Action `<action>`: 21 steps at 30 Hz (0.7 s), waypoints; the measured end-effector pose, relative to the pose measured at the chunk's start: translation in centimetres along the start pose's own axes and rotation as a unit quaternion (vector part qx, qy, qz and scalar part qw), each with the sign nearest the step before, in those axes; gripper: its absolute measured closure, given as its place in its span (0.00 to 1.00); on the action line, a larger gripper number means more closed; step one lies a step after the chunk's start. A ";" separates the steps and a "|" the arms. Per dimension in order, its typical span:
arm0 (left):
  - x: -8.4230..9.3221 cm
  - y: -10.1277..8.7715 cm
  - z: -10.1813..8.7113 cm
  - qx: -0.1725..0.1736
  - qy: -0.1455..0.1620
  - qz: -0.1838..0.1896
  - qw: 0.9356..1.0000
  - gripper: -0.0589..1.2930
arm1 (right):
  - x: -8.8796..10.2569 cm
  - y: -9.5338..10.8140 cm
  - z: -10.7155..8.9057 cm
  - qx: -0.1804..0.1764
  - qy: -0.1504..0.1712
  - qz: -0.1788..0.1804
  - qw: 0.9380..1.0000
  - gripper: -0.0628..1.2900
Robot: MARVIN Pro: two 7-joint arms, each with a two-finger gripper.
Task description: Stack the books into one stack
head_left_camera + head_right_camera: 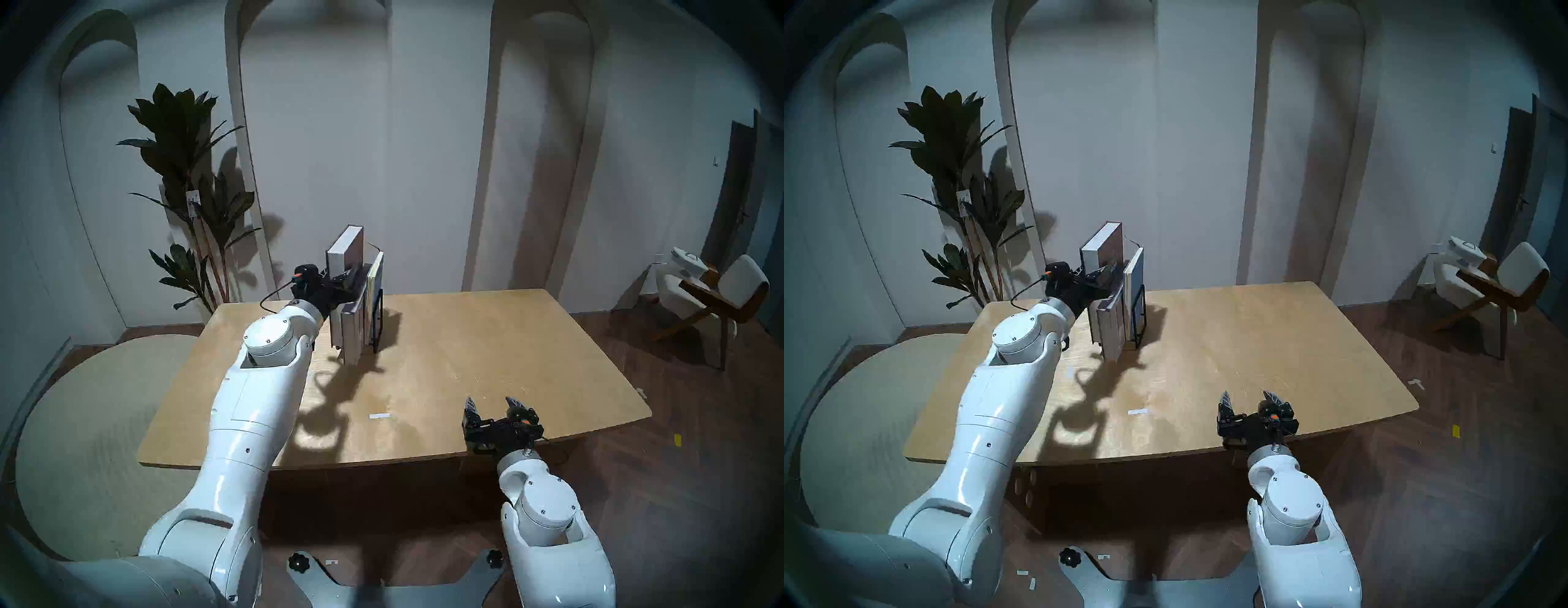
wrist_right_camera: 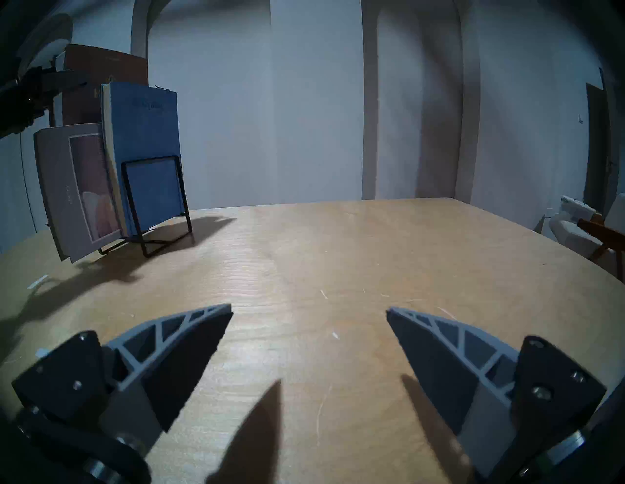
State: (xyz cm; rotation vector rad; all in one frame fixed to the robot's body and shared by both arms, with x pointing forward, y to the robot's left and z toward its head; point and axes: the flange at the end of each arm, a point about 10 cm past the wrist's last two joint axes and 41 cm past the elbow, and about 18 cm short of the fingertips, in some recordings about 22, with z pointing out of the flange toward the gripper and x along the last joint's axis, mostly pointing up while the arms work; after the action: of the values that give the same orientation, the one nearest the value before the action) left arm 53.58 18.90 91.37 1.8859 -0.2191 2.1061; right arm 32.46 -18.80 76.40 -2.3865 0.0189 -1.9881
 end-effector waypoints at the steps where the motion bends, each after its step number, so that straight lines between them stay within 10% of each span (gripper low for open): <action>1: 0.0 0.0 0.0 0.001 0.001 0.002 1.000 0.62 | 0.0 0.0 0.0 0.000 0.000 0.000 1.000 0.05; 21: 4.7 2.8 0.3 0.003 0.076 0.072 0.995 0.63 | 0.0 0.0 0.0 0.000 0.000 0.000 1.000 0.05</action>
State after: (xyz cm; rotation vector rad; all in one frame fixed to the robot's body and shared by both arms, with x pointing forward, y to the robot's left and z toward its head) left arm 52.54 16.73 96.26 1.7503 -0.3230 2.3337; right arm 32.47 -18.80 76.37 -2.3874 0.0189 -1.9874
